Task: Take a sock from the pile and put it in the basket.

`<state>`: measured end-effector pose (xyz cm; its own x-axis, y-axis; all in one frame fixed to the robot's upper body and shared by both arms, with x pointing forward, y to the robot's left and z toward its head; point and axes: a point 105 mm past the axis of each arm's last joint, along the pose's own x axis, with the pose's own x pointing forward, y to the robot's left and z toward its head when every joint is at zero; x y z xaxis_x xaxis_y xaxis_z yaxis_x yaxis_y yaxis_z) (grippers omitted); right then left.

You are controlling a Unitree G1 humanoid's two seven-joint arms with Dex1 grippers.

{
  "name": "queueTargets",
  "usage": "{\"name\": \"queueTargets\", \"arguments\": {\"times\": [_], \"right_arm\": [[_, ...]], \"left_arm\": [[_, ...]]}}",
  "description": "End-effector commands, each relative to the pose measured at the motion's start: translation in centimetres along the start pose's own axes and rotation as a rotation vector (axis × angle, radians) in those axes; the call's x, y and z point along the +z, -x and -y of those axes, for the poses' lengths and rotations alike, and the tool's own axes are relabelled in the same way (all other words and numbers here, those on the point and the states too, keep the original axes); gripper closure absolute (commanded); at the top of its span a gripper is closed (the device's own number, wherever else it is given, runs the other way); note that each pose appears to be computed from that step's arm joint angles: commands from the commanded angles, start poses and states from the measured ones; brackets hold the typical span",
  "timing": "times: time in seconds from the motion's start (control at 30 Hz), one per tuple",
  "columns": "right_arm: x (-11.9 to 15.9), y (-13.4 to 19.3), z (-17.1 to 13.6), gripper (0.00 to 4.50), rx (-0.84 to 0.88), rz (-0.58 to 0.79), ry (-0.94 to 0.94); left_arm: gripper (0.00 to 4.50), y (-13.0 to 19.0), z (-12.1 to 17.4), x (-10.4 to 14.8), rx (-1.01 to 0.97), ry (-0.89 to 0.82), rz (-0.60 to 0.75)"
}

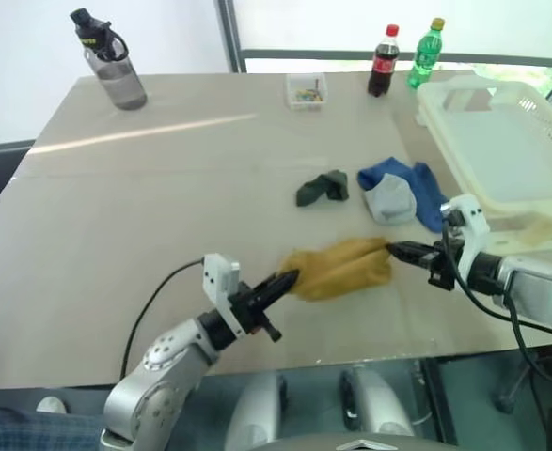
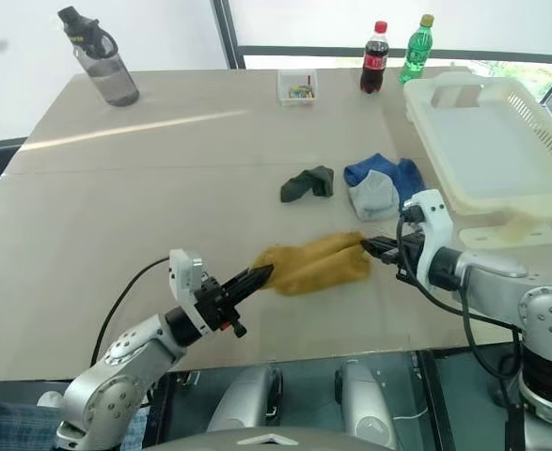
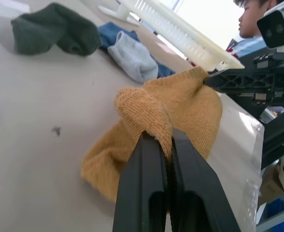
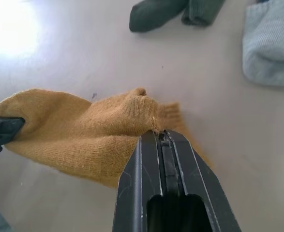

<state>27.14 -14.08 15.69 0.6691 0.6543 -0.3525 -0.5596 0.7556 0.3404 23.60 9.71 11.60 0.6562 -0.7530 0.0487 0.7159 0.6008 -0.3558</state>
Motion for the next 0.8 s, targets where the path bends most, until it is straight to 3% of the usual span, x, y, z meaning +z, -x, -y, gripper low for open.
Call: {"name": "queueTargets", "arguments": {"times": [0.03,0.53,0.8], "right_arm": [[1.1,0.0,0.4,4.50,-0.025,0.042,0.010],[0.1,-0.9,1.5,4.50,-0.065,0.022,-0.037],[-1.6,-1.1,1.1,4.50,-0.046,-0.031,-0.076]], "left_arm": [[4.42,-0.7,1.0,0.2,-0.027,0.007,-0.022],[4.42,-3.2,1.7,0.1,-0.050,0.037,-0.094],[4.42,-3.4,2.2,1.2,-0.043,0.033,-0.092]]}}
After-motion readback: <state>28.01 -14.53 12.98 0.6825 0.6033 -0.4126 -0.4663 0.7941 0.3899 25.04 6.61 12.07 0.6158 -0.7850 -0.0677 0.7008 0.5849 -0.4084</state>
